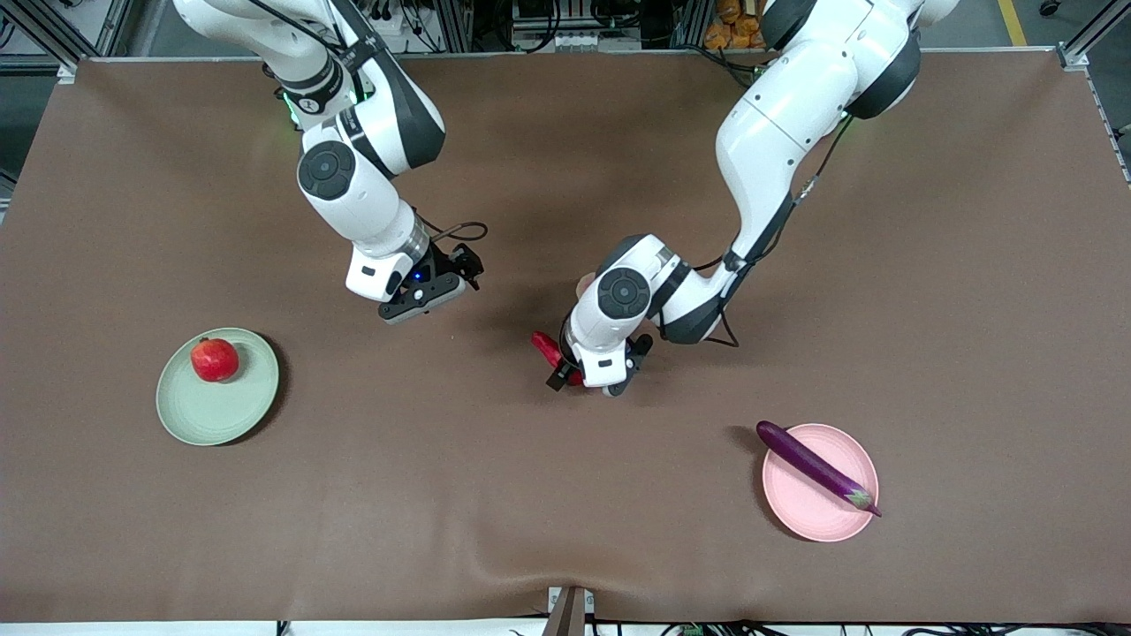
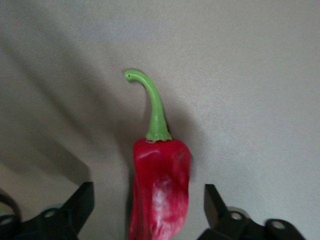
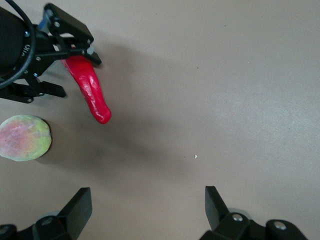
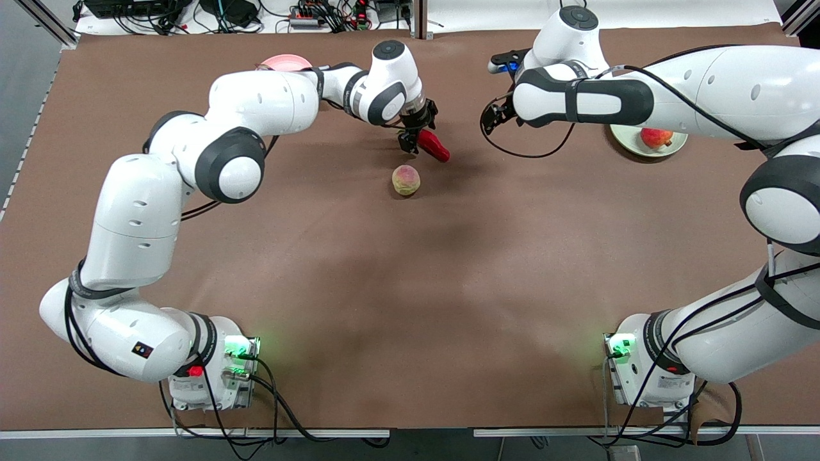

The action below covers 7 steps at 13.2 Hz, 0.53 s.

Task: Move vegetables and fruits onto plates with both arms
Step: 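Grasp the red chili with the left gripper while the right gripper reaches the peach, then carry the chili to the pink plate while the right gripper grasps the peach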

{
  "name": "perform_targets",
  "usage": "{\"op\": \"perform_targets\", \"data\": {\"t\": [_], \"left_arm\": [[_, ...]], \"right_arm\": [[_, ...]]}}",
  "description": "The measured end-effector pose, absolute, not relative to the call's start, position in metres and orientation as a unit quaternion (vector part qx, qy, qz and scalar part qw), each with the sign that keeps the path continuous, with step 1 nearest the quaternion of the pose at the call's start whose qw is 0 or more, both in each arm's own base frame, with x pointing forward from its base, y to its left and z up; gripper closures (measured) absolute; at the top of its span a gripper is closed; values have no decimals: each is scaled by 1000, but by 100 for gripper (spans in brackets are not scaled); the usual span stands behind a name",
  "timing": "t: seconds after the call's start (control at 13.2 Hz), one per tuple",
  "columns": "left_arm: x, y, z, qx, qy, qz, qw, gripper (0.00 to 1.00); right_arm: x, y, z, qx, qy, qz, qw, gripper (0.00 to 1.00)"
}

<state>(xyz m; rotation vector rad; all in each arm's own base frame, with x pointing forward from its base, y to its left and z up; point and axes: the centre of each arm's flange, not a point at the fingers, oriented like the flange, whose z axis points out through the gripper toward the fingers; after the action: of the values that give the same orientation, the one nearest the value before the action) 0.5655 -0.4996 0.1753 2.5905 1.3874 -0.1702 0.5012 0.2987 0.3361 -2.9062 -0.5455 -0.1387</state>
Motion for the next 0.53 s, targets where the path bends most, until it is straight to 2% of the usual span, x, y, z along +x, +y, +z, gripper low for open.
{"op": "perform_targets", "data": {"t": [0.08, 0.15, 0.38, 0.45, 0.53], "left_arm": [[565, -500, 174, 876, 469, -56, 98, 8], [566, -499, 174, 876, 469, -55, 98, 17], [576, -491, 177, 873, 475, -47, 100, 54], [583, -485, 182, 871, 479, -40, 104, 61], [595, -477, 192, 867, 485, -32, 111, 61]], "right_arm": [[501, 299, 336, -978, -183, -48, 91, 0], [501, 301, 337, -978, -182, -50, 92, 0], [486, 329, 341, -981, -158, -50, 99, 0], [480, 341, 342, -982, -154, -50, 101, 0], [475, 350, 344, -981, -154, -51, 103, 0]]}}
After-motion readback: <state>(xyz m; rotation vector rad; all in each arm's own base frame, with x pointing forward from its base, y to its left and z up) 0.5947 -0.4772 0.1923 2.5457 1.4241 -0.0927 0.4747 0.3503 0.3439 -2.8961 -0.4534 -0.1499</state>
